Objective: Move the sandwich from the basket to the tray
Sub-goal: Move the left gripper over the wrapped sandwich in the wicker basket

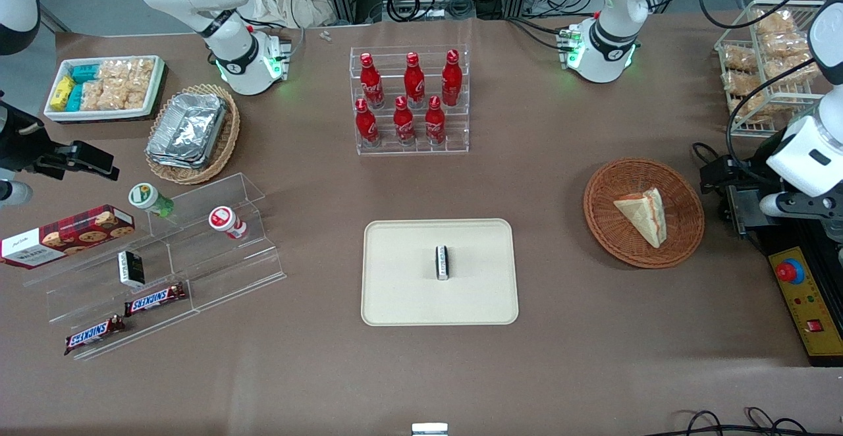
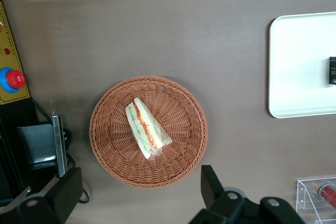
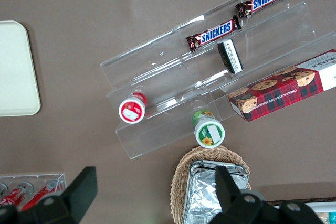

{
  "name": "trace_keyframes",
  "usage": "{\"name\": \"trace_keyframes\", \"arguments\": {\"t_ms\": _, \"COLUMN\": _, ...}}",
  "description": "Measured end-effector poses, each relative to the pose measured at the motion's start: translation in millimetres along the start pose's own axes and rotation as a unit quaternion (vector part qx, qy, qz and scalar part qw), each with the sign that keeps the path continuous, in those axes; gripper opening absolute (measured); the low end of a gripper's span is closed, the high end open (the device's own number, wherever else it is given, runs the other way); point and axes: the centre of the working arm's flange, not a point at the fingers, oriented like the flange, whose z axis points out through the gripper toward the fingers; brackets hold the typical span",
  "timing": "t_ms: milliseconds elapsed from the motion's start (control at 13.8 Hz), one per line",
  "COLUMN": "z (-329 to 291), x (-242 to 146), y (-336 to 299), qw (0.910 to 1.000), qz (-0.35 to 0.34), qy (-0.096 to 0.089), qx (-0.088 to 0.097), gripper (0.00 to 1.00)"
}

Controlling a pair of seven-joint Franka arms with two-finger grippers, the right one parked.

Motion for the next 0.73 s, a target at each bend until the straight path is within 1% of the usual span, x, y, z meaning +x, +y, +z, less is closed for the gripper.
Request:
{"name": "trace_keyframes", "arguments": {"t_ms": 291, "z": 1.9, "x": 0.0, "y": -1.4, "qw": 1.0000, "qz": -0.001, "qy": -0.004, "qx": 0.001, "gripper": 1.00}}
{"name": "trace_keyframes", "arguments": {"t_ms": 364, "z": 5.6, "x": -0.6, "y": -2.3, "qw": 0.9999, "qz": -0.001, "qy": -0.013, "qx": 0.001, "gripper": 1.00}}
{"name": "trace_keyframes", "arguments": {"t_ms": 509, "z": 22.0, "x": -2.4, "y": -6.2, "qw": 0.9992, "qz": -0.005, "qy": -0.039, "qx": 0.000, "gripper": 1.00}}
{"name": "trace_keyframes", "arguments": {"t_ms": 582, "z": 33.4, "x": -3.1, "y": -10.5, "qw": 0.9989, "qz": -0.011, "qy": -0.046, "qx": 0.000, "gripper": 0.99}}
{"name": "trace_keyframes", "arguments": {"t_ms": 655, "z": 46.1, "x": -3.5, "y": -16.6, "qw": 0.9988, "qz": -0.026, "qy": -0.042, "qx": 0.001, "gripper": 0.99}}
{"name": "trace_keyframes", "arguments": {"t_ms": 727, "z": 60.8, "x": -5.7, "y": -23.7, "qw": 0.9983, "qz": -0.049, "qy": -0.030, "qx": 0.003, "gripper": 0.99}}
